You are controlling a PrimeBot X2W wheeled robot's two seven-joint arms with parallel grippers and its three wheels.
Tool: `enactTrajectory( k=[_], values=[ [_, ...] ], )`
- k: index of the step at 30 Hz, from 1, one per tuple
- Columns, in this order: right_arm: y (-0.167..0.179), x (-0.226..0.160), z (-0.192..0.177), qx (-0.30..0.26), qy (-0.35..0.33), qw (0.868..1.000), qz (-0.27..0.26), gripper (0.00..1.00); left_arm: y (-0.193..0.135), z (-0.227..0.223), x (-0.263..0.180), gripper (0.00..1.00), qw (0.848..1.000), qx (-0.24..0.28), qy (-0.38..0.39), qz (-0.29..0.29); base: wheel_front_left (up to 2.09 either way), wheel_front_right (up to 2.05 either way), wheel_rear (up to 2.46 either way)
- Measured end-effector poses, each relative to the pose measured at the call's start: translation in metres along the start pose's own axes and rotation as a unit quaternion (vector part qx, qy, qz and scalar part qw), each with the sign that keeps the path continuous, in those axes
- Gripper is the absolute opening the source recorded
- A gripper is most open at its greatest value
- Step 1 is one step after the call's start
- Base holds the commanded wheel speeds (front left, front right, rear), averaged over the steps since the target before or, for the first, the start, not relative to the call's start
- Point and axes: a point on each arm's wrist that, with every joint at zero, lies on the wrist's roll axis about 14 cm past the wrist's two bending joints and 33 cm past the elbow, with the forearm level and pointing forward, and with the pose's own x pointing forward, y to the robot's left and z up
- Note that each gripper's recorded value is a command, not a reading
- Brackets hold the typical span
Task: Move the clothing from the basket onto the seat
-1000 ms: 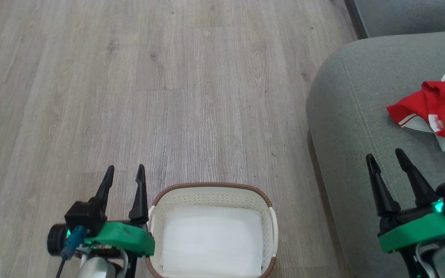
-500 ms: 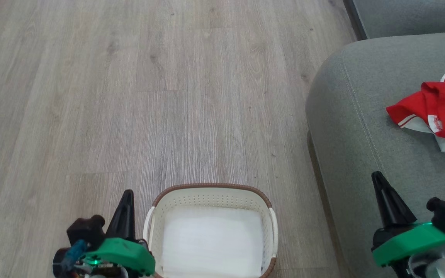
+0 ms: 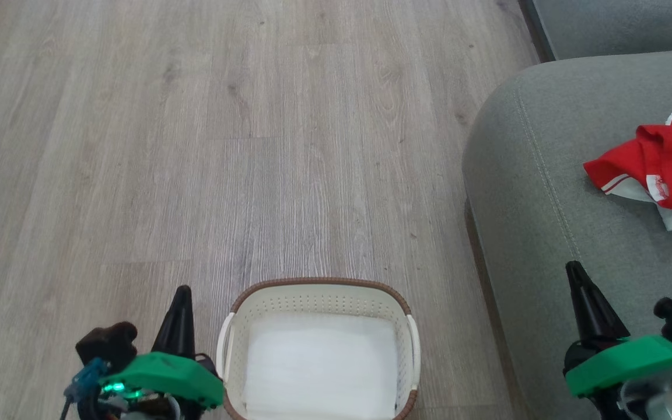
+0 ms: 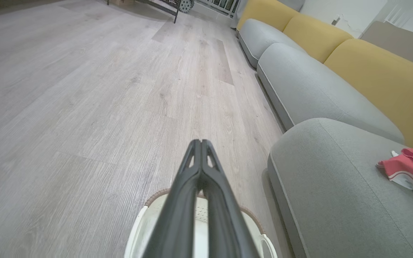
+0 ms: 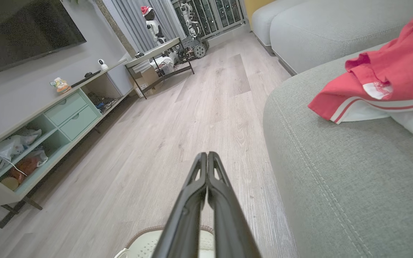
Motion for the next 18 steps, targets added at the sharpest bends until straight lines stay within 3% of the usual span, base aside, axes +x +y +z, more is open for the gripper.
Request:
enactTrajectory(
  k=[18],
  values=[
    [-0.007, 0.004, 0.000, 0.098, -0.001, 0.995, -0.028, 0.00, 0.011, -0.001, 0.000, 0.00, 0.994, -0.103, 0.015, 0.019, 0.00, 0.00, 0.00]
  ],
)
